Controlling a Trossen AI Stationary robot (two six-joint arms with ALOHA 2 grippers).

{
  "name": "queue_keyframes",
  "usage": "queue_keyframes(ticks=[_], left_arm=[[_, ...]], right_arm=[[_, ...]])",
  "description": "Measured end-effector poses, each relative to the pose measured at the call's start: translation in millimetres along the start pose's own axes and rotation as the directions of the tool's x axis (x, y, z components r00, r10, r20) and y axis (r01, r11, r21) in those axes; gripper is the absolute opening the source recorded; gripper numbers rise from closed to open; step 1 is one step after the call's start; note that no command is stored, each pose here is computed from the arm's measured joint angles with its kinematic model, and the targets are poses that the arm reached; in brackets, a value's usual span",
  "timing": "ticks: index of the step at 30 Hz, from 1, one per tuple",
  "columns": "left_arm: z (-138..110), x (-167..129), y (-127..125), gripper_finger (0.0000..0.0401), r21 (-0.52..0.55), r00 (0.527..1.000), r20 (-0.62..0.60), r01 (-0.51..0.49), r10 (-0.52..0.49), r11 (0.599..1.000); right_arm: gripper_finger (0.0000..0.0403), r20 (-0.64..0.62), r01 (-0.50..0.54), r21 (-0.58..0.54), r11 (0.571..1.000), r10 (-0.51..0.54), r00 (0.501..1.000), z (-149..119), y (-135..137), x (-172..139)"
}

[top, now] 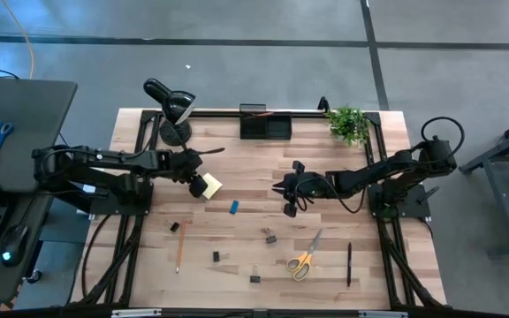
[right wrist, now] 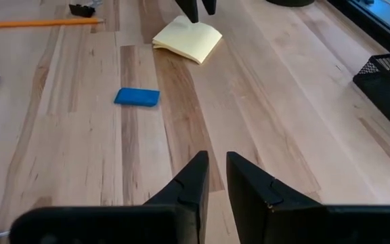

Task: Pick and place office supplies into organizer
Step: Put the yellow sticky notes into the black desk organizer

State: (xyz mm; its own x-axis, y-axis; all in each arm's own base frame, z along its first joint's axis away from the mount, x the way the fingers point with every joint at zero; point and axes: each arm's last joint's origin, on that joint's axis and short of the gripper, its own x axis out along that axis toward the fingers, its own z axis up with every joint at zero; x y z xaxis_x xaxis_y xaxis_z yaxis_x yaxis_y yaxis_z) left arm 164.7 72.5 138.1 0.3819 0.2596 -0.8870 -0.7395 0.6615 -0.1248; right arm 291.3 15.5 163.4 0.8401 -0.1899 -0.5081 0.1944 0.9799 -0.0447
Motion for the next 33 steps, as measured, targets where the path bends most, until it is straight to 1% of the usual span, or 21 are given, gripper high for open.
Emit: queue_keyframes(ticks=[5, 10, 17, 19, 23, 26, 29, 31, 33], left_arm=[[-3.9, 2.7, 0.9, 0.0205, -0.01, 1.0, -0.006, 0.017, -0.017, 1.0], [-7.9, 6.1, 0.0, 0.0205, -0.021, 0.995, -0.022, 0.094, -0.095, 0.995], [-10.5, 12.1, 0.6, 0.0205, -0.024, 0.995, -0.043, 0.087, -0.088, 0.996], [-9.3, 15.0, -0.7, 0.0205, -0.024, 0.994, -0.04, 0.102, -0.102, 0.995], [-5.2, 18.7, -4.0, 0.0205, -0.014, 0.989, -0.017, 0.15, -0.15, 0.989], [-3.9, 19.3, -5.2, 0.0205, -0.012, 0.985, -0.01, 0.171, -0.171, 0.985], [-3.5, 19.3, -6.0, 0.0205, -0.017, 0.981, -0.009, 0.192, -0.192, 0.981], [-3.1, 19.4, -7.0, 0.0205, -0.019, 0.977, -0.008, 0.214, -0.214, 0.977], [-2.7, 19.2, -8.4, 0.0205, -0.018, 0.969, -0.012, 0.247, -0.247, 0.969]], right_arm=[[0.0049, 0.004, -0.001, 0.004, 1.0, 0.001, 1.0, 0.5, 0.0, 0.0], [0.0045, 0.022, -0.007, 0.007, 1.0, 0.006, 1.0, 2.3, 0.3, 0.0], [0.0042, 0.023, -0.014, 0.009, 1.0, 0.014, 1.0, 2.5, 0.6, 0.0], [0.0045, 0.026, -0.015, 0.01, 1.0, 0.015, 1.0, 2.7, 0.6, 0.0], [0.0048, 0.049, -0.05, 0.022, 0.999, 0.049, 0.998, 4.6, 2.0, 0.8], [0.0046, 0.069, -0.087, 0.018, 0.996, 0.086, 0.994, 3.1, 4.6, 7.4], [0.0042, 0.084, -0.1, 0.076, 0.992, 0.094, 0.992, -2.5, 7.0, 17.6], [0.0039, 0.086, -0.104, 0.148, 0.984, 0.092, 0.992, -7.4, 7.6, 24.7], [0.0037, 0.092, -0.121, 0.229, 0.966, 0.102, 0.991, -11.4, 7.8, 30.8]])
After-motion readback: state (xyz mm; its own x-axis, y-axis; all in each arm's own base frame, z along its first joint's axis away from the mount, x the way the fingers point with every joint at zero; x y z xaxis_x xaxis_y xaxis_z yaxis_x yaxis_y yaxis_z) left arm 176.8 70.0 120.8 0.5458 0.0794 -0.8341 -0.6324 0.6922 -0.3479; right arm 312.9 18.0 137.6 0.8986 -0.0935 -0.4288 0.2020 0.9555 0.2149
